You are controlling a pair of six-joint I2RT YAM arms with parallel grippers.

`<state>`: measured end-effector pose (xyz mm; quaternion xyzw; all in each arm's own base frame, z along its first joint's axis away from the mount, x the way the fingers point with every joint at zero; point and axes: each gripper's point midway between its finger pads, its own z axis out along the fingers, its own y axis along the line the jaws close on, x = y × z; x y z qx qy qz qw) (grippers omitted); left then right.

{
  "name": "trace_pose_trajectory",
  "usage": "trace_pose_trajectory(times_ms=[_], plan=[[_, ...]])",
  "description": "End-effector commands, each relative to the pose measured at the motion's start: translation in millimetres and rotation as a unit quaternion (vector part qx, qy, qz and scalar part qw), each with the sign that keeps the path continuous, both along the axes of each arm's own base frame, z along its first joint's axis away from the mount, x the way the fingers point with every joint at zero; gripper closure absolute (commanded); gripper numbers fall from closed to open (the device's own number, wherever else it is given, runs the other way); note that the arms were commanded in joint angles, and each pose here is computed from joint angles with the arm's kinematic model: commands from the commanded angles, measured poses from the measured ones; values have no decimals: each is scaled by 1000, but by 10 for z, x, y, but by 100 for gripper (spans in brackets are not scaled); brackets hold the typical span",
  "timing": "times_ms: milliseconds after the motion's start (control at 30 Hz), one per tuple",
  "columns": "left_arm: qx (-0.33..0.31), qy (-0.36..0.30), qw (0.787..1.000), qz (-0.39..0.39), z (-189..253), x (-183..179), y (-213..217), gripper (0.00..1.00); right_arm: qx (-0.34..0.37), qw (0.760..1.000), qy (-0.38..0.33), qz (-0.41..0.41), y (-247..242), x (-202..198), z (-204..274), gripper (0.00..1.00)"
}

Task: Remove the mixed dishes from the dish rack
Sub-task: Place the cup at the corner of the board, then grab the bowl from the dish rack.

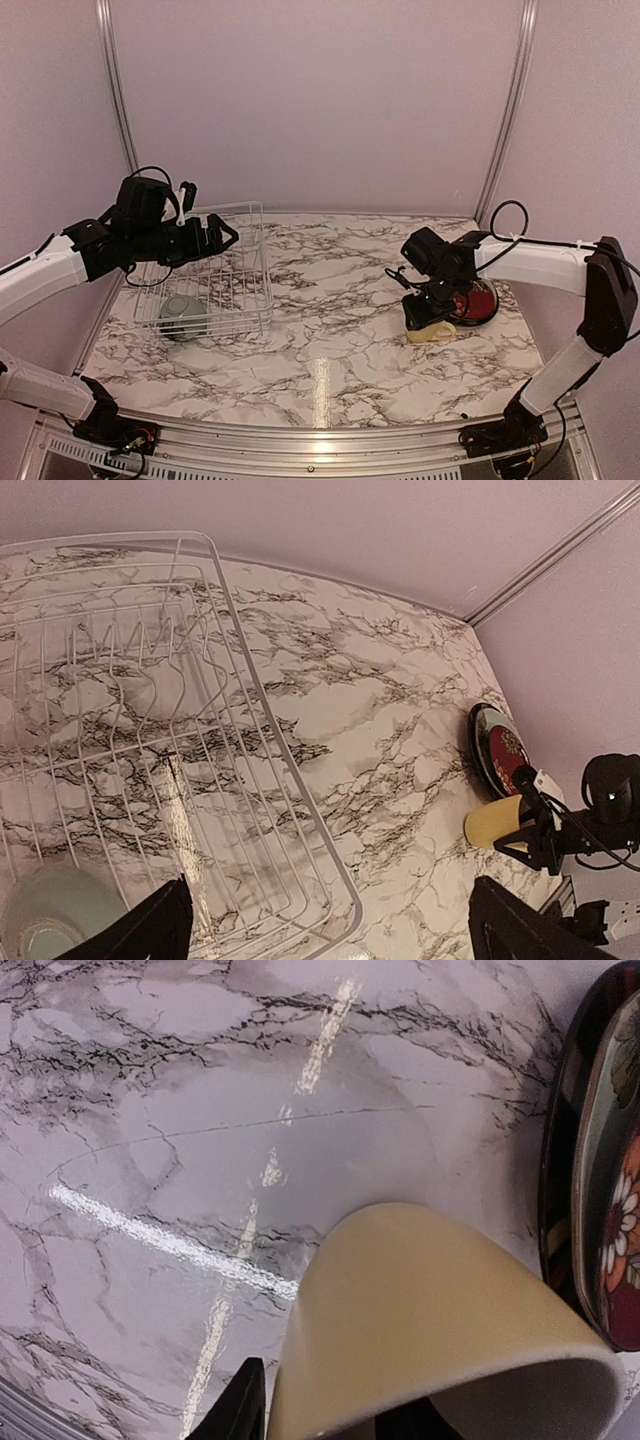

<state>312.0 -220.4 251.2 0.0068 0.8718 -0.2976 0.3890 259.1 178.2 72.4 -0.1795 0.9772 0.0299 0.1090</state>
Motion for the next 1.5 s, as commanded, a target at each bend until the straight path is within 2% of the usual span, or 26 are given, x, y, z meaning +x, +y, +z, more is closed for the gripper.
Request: trace_pose_trajectory(times_ms=[0, 200, 400, 600, 833, 1033, 1133, 1367, 1467], plan=[[65, 28, 997, 25, -256, -10, 188, 1, 14, 999, -43, -1, 40, 165, 344, 63], [156, 75, 982, 75, -530, -86, 532, 1, 21, 996, -84, 2, 64, 288, 577, 52], [219, 103, 964, 110, -644, -210, 831, 1, 34, 993, -114, 9, 118, 387, 778, 49], [286, 165, 935, 129, -877, -396, 1104, 1, 78, 984, -156, 33, 302, 450, 1092, 48], [292, 206, 925, 131, -1106, -397, 1238, 1, 156, 955, -240, 72, 538, 445, 1625, 41], [310, 230, 915, 120, -1357, -336, 1201, 1, 192, 921, -334, 57, 467, 511, 2289, 26], [322, 235, 909, 124, -1437, -307, 1224, 1, 217, 905, -362, 53, 464, 488, 2488, 23], [326, 244, 905, 121, -1547, -324, 1244, 6, 214, 902, -373, 34, 372, 499, 2496, 22], [308, 252, 911, 113, -1606, -325, 1218, 8, 217, 904, -366, 35, 393, 496, 2440, 22]])
